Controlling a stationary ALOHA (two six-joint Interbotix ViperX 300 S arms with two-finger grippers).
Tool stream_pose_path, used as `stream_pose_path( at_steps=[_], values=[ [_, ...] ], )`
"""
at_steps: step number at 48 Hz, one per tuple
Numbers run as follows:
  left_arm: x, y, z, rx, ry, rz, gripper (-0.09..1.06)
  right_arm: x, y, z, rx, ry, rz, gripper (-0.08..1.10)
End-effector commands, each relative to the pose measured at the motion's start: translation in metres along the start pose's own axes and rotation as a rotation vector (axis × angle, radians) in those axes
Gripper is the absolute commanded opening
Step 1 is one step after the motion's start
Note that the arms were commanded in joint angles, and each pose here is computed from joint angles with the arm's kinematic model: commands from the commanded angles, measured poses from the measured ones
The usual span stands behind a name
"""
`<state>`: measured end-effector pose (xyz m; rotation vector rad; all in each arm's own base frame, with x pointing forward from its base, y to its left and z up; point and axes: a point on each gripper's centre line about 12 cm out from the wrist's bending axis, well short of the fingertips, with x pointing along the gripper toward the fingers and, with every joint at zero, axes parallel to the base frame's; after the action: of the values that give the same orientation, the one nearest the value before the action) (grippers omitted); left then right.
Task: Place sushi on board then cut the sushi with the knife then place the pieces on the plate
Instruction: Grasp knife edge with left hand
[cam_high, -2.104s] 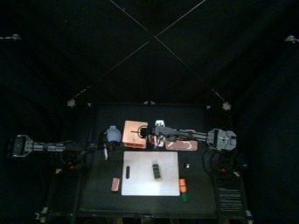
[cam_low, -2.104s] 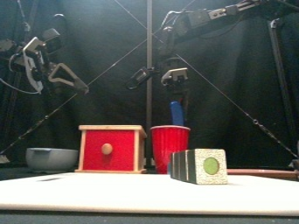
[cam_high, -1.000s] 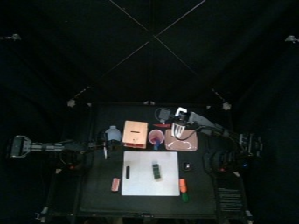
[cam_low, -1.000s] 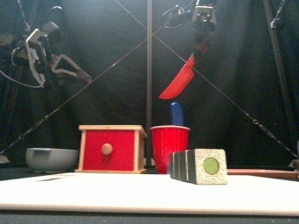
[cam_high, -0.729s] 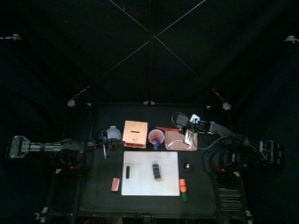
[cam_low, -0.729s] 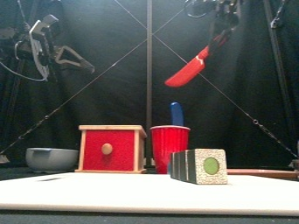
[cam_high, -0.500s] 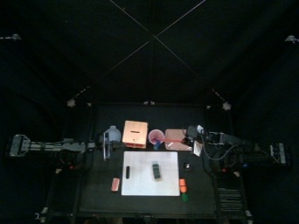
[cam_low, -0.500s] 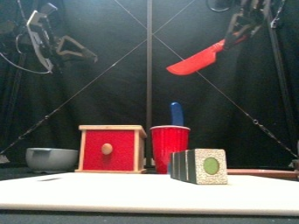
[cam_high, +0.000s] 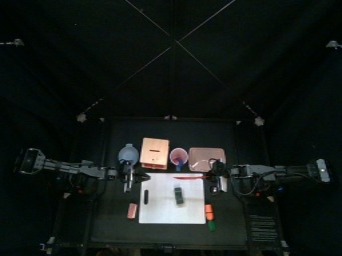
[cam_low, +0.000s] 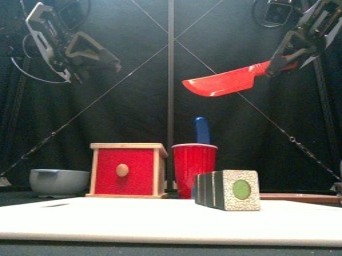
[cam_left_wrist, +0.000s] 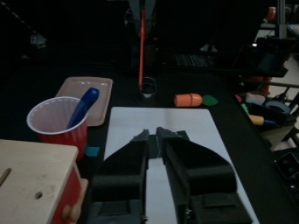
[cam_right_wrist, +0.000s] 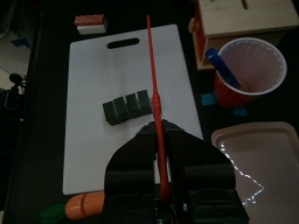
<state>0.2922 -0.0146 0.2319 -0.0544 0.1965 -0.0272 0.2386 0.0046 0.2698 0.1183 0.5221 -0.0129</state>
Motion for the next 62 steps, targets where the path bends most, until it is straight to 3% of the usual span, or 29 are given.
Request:
stream_pose_path(
  at_steps=[1,8,15,23,30,38,46,52,62],
  values=[
    [0.018,-0.001,0.01,-0.017,-0.004,0.006,0.83,0.009,0.0,0.0,-0.004,-0.02,0.001,0.37],
    [0.037,0.0,0.003,-0.047,0.065,0.02,0.86,0.022,-0.002,-0.006,-0.005,0.013,-0.006,0.37],
    [0.052,-0.001,0.001,-0.04,0.134,0.021,0.86,0.033,-0.002,-0.008,-0.003,0.045,-0.009,0.37],
    [0.068,-0.001,-0.004,-0.083,0.191,0.032,0.86,0.041,-0.001,-0.006,0.0,0.059,-0.01,0.37],
    [0.082,-0.002,-0.012,-0.088,0.246,0.034,0.86,0.047,0.0,-0.008,0.0,0.07,-0.008,0.37],
    [0.1,-0.005,-0.011,-0.08,0.327,0.018,0.86,0.052,0.0,-0.008,0.001,0.076,-0.007,0.37],
    [0.113,-0.007,-0.017,-0.06,0.434,0.004,0.85,0.055,0.001,-0.008,0.0,0.082,-0.003,0.37],
    [0.121,-0.006,-0.021,-0.038,0.483,0.001,0.85,0.057,0.005,-0.01,-0.007,0.088,0.008,0.37],
    [0.127,-0.002,-0.017,-0.022,0.485,0.008,0.85,0.059,0.007,-0.012,-0.006,0.099,0.014,0.37]
  ],
)
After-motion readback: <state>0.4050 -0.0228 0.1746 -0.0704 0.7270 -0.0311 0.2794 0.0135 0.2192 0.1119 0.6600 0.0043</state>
